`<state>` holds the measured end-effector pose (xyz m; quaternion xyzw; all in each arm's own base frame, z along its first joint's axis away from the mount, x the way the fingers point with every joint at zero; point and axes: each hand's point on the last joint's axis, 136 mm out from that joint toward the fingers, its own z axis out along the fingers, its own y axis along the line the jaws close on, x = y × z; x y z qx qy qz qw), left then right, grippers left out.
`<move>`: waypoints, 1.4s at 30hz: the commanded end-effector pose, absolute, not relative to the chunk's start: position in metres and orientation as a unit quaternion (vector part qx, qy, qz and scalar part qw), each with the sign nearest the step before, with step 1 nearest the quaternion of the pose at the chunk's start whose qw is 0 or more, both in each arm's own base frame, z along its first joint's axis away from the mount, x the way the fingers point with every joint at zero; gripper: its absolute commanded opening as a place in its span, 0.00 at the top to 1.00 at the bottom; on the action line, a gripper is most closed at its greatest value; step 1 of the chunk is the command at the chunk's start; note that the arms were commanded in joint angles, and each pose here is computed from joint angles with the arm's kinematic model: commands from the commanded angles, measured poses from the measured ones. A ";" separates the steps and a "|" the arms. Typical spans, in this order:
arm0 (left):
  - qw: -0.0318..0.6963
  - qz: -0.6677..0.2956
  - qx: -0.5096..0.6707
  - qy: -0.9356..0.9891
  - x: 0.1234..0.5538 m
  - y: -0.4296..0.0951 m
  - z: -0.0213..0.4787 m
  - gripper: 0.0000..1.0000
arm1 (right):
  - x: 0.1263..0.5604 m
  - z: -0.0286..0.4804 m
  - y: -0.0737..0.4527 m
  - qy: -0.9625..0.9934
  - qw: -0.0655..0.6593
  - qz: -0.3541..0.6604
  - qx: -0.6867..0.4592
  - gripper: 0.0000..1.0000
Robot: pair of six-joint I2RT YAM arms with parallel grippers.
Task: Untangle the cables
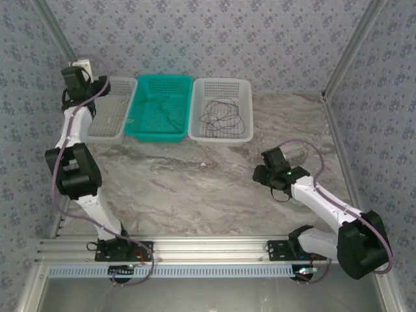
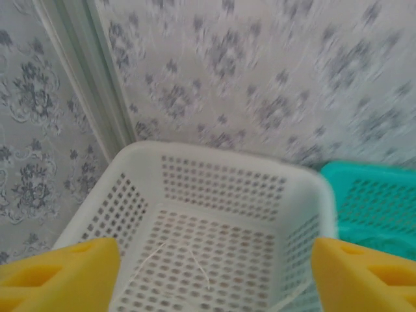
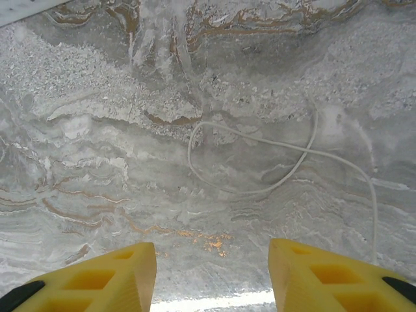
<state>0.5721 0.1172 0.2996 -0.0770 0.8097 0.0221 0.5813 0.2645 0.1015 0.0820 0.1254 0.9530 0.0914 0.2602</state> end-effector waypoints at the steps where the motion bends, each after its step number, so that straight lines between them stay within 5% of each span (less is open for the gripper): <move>1: 0.662 -0.069 -0.095 0.740 0.528 0.086 0.410 0.20 | 0.267 0.096 0.096 0.950 0.276 0.076 0.121 0.49; 9: 0.639 -0.280 -0.098 0.710 0.440 -0.026 0.440 0.17 | 0.273 0.111 0.074 0.944 0.279 0.069 0.163 0.48; 19: 0.536 -0.365 0.022 0.761 0.336 -0.205 0.351 0.16 | 0.276 0.081 0.034 0.939 0.211 0.085 0.259 0.46; 27: 0.433 -0.391 0.080 0.808 0.282 -0.274 0.268 0.16 | 0.271 0.035 0.033 0.950 0.149 0.105 0.254 0.47; 30: 0.397 -0.393 0.098 0.823 0.266 -0.290 0.242 0.16 | 0.269 0.023 0.034 0.955 0.135 0.100 0.246 0.61; 34: 0.374 -0.399 0.103 0.831 0.257 -0.302 0.224 0.16 | 0.268 0.022 0.044 0.955 0.131 0.124 0.234 1.00; 42: 0.389 -0.410 0.128 0.815 0.257 -0.310 0.242 0.16 | 0.295 0.120 0.109 0.925 0.247 0.264 0.118 1.00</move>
